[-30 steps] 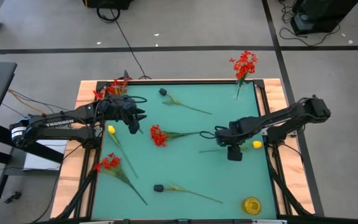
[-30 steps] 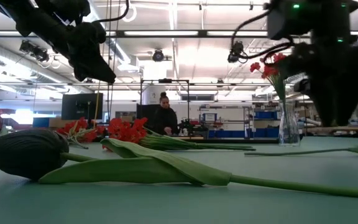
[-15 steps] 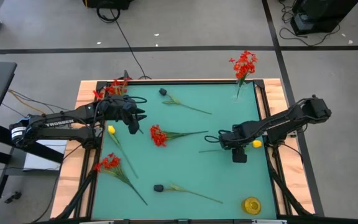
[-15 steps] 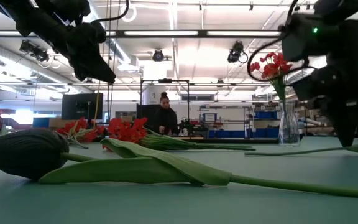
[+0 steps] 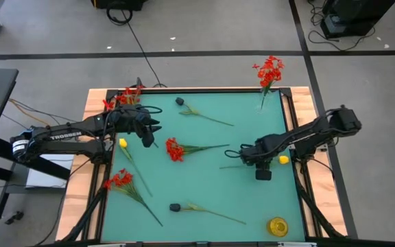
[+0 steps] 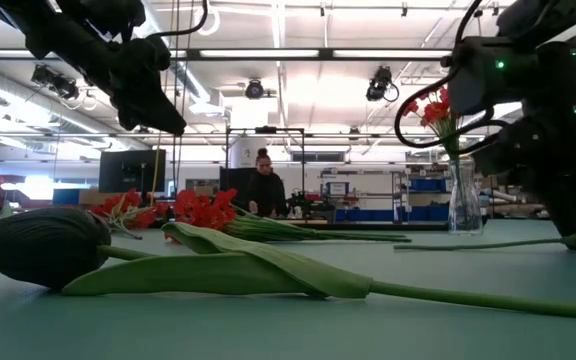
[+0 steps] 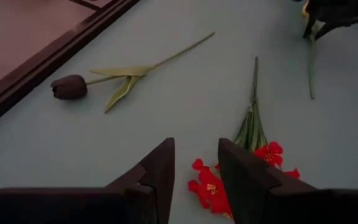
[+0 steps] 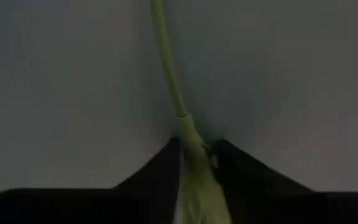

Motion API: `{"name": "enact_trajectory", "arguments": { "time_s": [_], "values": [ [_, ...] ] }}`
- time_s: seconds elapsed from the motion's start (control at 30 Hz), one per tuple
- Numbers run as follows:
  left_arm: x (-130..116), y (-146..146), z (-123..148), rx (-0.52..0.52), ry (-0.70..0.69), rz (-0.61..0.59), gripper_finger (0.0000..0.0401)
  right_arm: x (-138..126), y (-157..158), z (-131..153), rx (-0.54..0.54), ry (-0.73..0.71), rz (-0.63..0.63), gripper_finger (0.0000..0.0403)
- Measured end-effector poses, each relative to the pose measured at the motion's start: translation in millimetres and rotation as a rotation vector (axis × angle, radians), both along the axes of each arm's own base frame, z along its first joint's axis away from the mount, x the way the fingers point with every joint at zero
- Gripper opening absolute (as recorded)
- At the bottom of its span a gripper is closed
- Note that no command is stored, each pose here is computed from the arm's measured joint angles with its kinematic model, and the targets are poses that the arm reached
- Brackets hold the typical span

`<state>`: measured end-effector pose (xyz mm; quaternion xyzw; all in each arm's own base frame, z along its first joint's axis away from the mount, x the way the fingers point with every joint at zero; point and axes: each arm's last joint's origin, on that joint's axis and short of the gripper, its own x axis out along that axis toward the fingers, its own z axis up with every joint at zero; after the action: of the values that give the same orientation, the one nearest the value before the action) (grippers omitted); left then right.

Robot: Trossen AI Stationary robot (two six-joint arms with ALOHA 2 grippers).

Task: Sort flowers into vase by color
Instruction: Put the right yellow flower into the transparent vase

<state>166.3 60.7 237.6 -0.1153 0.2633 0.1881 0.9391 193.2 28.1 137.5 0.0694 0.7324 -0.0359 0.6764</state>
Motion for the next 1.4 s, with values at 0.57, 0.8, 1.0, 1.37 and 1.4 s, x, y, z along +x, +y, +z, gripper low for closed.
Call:
{"name": "enact_trajectory", "arguments": {
  "time_s": [0.57,0.8,1.0,1.37,1.4],
  "values": [
    [11,-2,27,0.189,-0.249,-0.112,0.0128,56,-32,77,0.568,-0.222,-0.857,0.0023],
    [20,-17,43,0.449,-0.367,-0.3,0.0128,87,-59,105,0.894,-0.399,-1.202,0.0031],
    [34,-23,45,0.548,-0.42,-0.353,0.0132,102,-72,119,1.139,-0.416,-1.348,0.003],
    [104,-35,43,0.594,-0.306,-0.579,0.0239,112,-65,134,1.34,-0.392,-1.404,0.0028],
    [111,-37,44,0.613,-0.304,-0.594,0.024,112,-65,135,1.349,-0.403,-1.405,0.0028]
  ]
}}
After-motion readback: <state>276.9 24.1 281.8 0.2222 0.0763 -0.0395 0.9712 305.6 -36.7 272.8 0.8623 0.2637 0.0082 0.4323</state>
